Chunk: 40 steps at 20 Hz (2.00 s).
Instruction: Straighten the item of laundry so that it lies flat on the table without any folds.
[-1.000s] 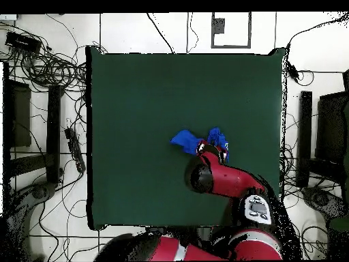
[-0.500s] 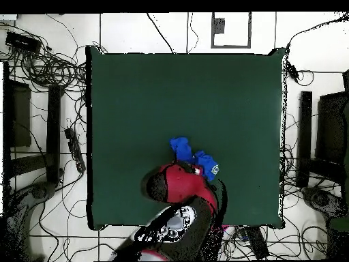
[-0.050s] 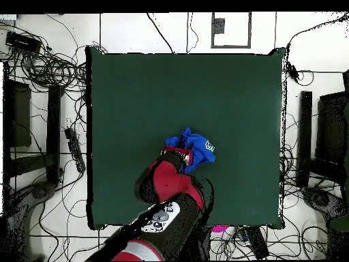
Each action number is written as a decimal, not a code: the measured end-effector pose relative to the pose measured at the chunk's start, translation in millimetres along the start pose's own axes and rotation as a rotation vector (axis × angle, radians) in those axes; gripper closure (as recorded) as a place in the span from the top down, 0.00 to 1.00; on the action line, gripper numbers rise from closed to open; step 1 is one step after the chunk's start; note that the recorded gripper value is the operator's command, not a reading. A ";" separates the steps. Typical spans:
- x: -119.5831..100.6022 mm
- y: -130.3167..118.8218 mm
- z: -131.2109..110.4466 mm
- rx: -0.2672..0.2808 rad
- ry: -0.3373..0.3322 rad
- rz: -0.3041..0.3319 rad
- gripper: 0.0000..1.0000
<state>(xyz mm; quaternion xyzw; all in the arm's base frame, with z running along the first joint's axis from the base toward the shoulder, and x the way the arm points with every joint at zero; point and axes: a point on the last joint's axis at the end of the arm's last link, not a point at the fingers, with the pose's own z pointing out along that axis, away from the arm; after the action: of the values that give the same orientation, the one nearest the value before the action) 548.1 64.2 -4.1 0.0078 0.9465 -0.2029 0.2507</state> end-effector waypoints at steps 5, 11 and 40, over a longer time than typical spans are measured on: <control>3.0 -1.9 18.9 0.004 -0.073 0.018 0.00; -0.7 -0.9 62.7 -0.024 -0.183 0.014 0.00; -123.1 19.8 133.8 -0.369 0.092 0.584 0.00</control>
<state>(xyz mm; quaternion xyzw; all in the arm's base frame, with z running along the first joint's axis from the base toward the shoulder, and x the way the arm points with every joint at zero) 721.1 41.2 -58.8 0.2422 0.9354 0.0525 0.2522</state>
